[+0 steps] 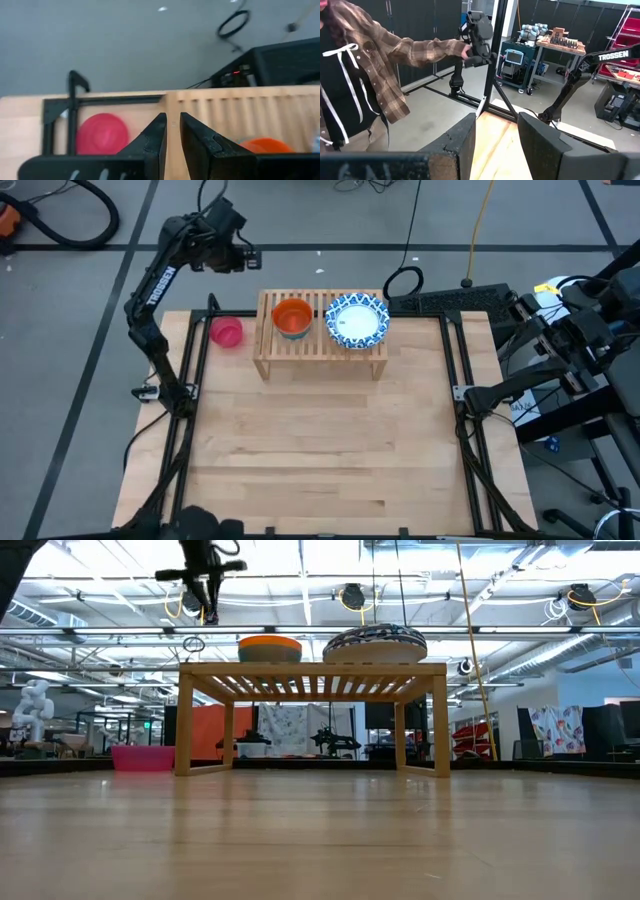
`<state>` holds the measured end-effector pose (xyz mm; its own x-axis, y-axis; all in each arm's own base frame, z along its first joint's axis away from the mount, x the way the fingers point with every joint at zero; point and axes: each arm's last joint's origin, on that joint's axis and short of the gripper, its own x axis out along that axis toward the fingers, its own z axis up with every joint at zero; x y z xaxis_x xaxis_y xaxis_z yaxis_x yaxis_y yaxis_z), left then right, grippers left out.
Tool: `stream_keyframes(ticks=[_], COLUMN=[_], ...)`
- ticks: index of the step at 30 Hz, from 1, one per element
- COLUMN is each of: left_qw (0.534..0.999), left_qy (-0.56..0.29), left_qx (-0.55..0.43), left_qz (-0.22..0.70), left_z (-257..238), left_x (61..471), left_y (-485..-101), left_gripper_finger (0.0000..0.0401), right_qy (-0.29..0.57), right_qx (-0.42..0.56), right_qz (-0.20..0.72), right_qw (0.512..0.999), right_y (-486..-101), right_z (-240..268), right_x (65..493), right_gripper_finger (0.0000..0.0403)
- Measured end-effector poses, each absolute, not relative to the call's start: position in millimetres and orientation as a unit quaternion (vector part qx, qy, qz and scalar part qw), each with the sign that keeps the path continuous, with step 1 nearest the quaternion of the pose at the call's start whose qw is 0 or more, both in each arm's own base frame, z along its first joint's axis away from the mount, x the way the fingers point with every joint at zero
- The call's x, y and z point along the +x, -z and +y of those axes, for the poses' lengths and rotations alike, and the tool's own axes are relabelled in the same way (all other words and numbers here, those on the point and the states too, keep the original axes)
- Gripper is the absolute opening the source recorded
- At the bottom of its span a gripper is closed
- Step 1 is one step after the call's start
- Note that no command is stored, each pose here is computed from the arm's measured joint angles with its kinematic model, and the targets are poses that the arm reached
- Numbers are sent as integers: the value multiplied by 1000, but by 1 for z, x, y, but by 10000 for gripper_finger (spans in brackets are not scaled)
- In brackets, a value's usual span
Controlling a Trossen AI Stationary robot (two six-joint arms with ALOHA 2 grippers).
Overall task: Place and stack bowls onto a shelf
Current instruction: Stack the pink bowl on top of the orange bowl on the shelf
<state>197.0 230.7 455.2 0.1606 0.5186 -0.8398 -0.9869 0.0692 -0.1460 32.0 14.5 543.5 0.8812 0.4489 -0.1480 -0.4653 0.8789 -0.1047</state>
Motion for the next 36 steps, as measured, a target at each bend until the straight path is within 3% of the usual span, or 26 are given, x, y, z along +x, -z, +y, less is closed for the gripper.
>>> stream_keyframes(ticks=[19, 27, 31, 36], left_qw=[494, 398, 386, 395], left_qy=[-624, -629, -617, -637], left_qx=[-444, -514, -538, -559], left_qz=[412, 426, 425, 355], left_z=[279, 291, 294, 305], left_x=[162, 134, 129, 132], left_y=[-365, -318, -301, -291], left_gripper_finger=[58, 58, 58, 58], right_qy=[-235, -234, -234, -234], right_qx=[-43, -44, -44, -44], right_qz=[62, 39, 39, 39], right_qw=[969, 970, 970, 970], right_y=[-544, -549, -549, -549], right_z=[15, 15, 15, 15], right_x=[32, 33, 33, 33], right_gripper_finger=[141, 141, 141, 141])
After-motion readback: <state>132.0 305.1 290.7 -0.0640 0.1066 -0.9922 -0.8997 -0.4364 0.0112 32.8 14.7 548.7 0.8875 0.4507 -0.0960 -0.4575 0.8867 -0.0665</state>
